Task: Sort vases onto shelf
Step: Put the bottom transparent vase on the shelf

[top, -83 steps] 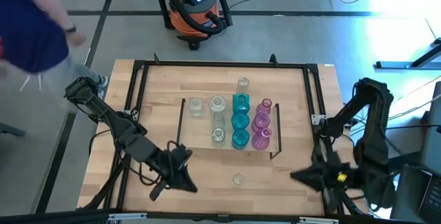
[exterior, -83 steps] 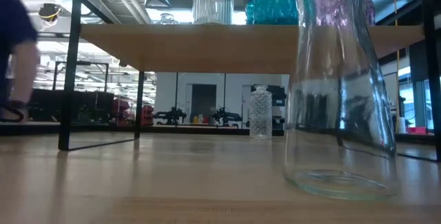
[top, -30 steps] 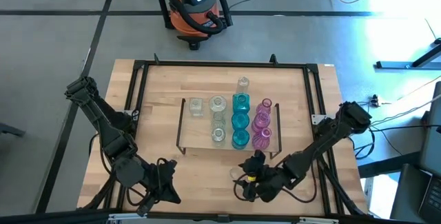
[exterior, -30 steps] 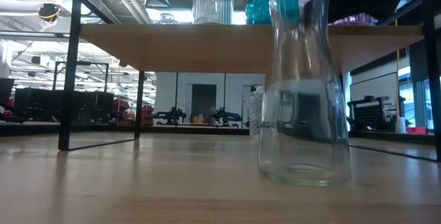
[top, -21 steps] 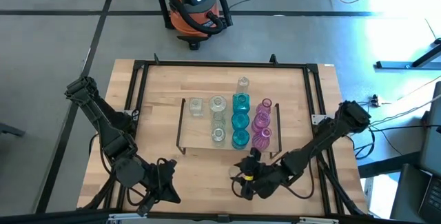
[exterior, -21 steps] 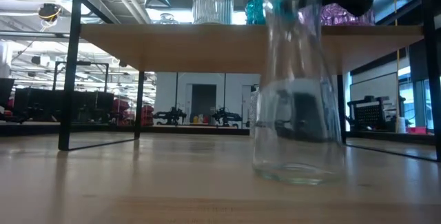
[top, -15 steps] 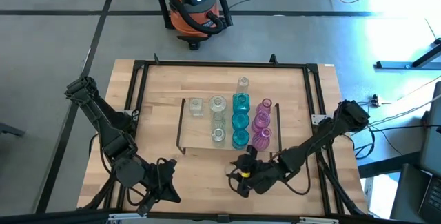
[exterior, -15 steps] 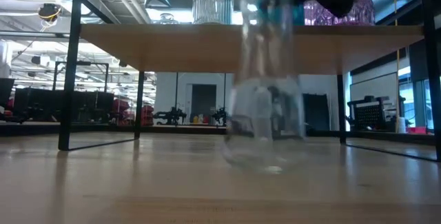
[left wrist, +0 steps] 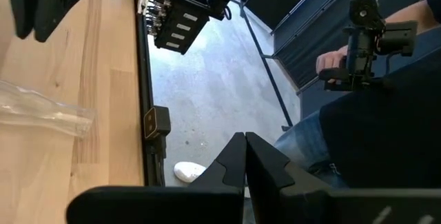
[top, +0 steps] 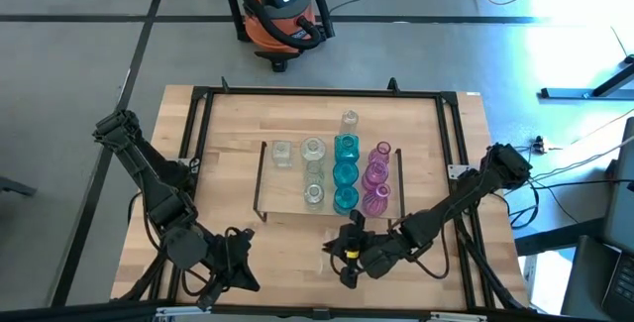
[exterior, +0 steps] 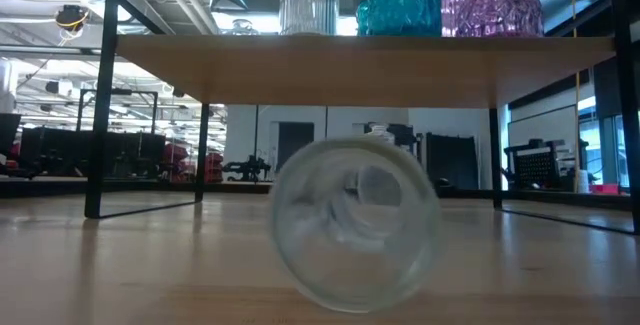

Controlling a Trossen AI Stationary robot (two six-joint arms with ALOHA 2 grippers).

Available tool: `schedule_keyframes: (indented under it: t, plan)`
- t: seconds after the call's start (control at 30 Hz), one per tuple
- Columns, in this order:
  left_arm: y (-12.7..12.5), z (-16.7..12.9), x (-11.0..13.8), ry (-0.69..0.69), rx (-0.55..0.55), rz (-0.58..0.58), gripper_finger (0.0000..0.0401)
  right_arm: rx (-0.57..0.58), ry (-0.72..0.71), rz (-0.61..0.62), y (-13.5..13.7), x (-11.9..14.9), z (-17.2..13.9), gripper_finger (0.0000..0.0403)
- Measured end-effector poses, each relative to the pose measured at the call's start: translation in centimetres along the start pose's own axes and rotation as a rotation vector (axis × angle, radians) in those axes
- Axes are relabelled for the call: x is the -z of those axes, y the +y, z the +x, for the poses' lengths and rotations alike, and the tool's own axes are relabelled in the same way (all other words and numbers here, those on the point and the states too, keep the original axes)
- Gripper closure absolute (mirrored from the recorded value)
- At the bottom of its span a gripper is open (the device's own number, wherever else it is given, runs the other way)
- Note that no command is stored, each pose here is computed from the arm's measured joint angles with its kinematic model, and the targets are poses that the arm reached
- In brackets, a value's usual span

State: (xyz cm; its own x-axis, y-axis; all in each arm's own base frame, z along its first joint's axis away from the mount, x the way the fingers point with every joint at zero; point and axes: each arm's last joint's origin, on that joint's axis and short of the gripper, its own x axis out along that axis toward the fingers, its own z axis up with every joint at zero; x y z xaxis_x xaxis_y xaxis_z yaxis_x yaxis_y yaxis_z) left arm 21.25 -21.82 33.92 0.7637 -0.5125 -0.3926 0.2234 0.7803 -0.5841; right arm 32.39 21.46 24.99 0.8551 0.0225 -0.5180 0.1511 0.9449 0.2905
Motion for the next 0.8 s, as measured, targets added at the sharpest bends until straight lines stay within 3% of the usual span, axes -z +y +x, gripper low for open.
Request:
schedule_keyframes:
  t: [0.2, 0.4, 0.57, 0.8]
  plan:
    - [0.0, -0.2, 0.8, 0.06, -0.02, -0.012, 0.0401, -0.071, 0.054, 0.042, 0.2, 0.1, 0.0, 0.0382]
    - [0.3, -0.1, 4.7, 0.222, -0.205, 0.008, 0.0401, -0.158, 0.145, 0.13, 0.8, 0.6, -0.3, 0.0349]
    - [1.7, 2.7, 8.4, 0.112, -0.364, 0.094, 0.0401, -0.145, 0.165, 0.257, 0.8, 0.8, -0.4, 0.0325]
    - [3.3, 6.3, 11.3, 0.008, -0.373, 0.081, 0.0401, -0.101, 0.202, 0.376, 0.8, 1.4, -0.6, 0.0319]
